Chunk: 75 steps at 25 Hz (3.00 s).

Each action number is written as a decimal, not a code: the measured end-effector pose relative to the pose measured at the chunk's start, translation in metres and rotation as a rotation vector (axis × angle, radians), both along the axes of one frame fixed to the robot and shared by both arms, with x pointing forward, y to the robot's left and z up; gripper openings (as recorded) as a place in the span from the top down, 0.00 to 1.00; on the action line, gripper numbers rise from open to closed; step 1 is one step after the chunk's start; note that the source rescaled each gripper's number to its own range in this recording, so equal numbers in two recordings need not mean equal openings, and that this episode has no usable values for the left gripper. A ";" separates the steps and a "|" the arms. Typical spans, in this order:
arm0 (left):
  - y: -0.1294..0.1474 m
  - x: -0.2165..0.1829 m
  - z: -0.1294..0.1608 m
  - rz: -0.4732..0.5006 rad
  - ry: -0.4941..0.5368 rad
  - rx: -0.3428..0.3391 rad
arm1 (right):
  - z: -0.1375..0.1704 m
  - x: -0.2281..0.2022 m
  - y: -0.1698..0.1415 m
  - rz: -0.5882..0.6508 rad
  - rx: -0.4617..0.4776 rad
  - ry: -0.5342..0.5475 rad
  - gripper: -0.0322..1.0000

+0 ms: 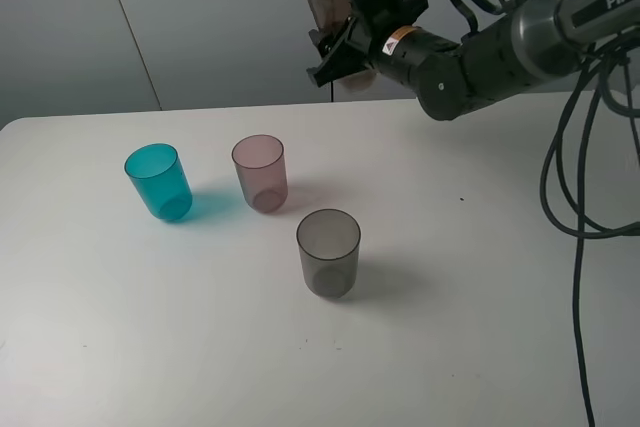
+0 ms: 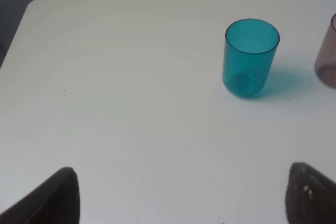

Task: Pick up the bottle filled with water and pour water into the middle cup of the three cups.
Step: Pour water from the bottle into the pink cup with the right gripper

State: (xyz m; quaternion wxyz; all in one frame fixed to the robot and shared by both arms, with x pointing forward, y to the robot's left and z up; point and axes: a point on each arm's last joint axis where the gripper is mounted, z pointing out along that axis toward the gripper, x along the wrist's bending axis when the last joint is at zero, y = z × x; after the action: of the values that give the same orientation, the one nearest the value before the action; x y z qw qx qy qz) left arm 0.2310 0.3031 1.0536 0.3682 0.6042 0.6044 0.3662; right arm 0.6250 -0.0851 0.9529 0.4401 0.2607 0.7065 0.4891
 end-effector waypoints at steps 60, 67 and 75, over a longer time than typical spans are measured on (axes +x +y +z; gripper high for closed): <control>0.000 0.000 0.000 0.001 0.000 -0.002 | -0.056 -0.001 0.014 0.196 -1.146 -0.445 0.96; 0.000 0.000 0.000 0.001 0.000 -0.002 | -0.056 -0.001 0.014 0.200 -1.168 -0.456 0.96; 0.000 0.000 0.000 0.001 0.000 -0.002 | -0.055 -0.001 0.014 0.195 -1.196 -0.487 0.96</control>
State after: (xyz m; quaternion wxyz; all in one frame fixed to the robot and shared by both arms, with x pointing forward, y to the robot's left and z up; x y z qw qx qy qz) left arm 0.2310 0.3031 1.0536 0.3686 0.6035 0.6051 0.3658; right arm 0.6245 -0.0714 0.8980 0.6103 -0.2125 0.7572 0.0944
